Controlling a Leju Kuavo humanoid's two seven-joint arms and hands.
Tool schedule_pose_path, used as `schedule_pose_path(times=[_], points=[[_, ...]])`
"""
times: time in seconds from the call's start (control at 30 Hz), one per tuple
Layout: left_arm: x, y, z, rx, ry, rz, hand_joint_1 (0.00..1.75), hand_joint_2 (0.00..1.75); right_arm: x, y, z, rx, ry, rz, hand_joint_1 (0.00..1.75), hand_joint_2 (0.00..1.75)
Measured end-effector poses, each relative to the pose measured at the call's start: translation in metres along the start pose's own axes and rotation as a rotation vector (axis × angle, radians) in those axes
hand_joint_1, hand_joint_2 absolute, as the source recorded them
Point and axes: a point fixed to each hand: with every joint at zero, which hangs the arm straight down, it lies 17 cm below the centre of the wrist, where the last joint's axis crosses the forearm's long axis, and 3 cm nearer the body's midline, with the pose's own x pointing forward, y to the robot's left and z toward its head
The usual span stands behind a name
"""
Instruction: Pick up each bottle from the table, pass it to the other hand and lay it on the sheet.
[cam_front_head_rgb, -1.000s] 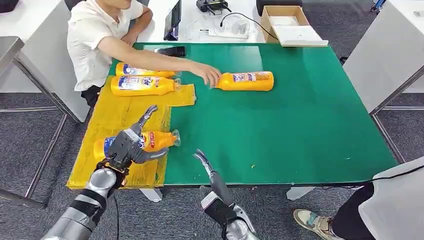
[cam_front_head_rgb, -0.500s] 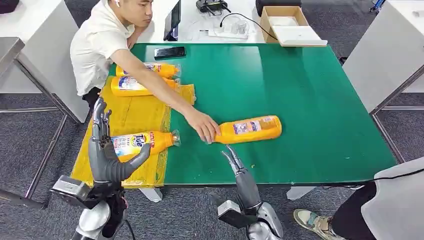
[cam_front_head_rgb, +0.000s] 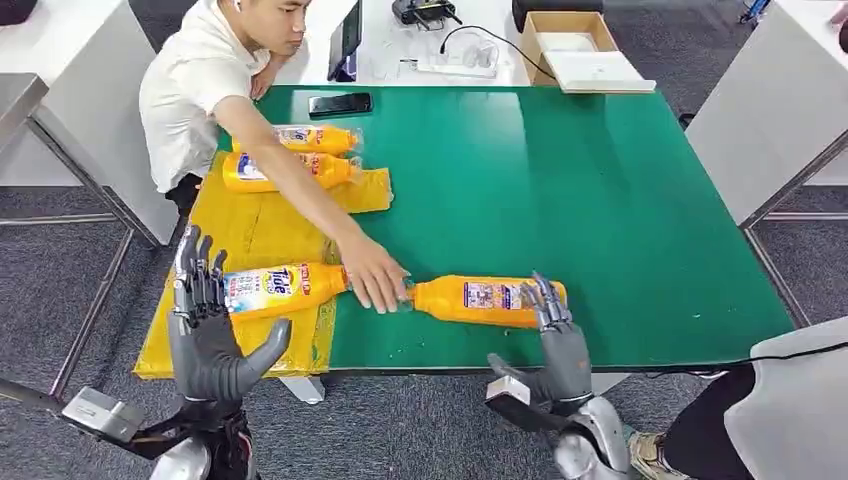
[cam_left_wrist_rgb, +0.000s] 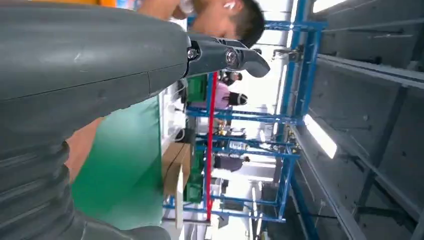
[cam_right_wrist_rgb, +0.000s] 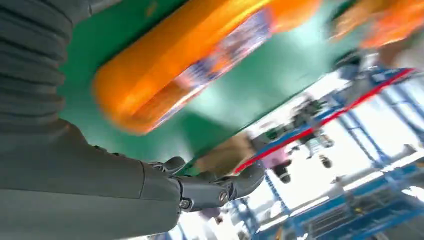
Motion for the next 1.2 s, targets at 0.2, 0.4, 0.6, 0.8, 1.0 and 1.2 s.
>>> schedule_pose_path(times=[0.2, 0.4, 0.6, 0.8, 1.0, 1.2], points=[[-0.001, -0.008, 0.005, -0.022, 0.000, -0.017, 0.00, 1.75, -0.031, -0.003, -0.018, 0.083, 0.034, 0.155, 0.00, 1.75], [-0.003, -0.015, 0.004, -0.027, 0.008, -0.006, 0.00, 1.75, -0.064, -0.009, -0.047, 0.109, 0.128, 0.240, 0.00, 1.75], [-0.006, -0.017, 0.004, -0.031, 0.020, 0.000, 0.00, 1.75, -0.085, -0.007, -0.054, 0.145, 0.175, 0.279, 0.00, 1.75], [-0.011, -0.017, 0.005, -0.032, 0.044, 0.003, 0.00, 1.75, -0.109, -0.010, -0.058, 0.180, 0.242, 0.326, 0.00, 1.75], [-0.017, -0.024, 0.000, -0.041, 0.057, 0.027, 0.00, 1.75, -0.112, -0.003, -0.074, 0.221, 0.253, 0.323, 0.00, 1.75], [-0.021, -0.024, -0.001, -0.044, 0.062, 0.025, 0.00, 1.75, -0.114, 0.004, -0.074, 0.242, 0.263, 0.321, 0.00, 1.75]])
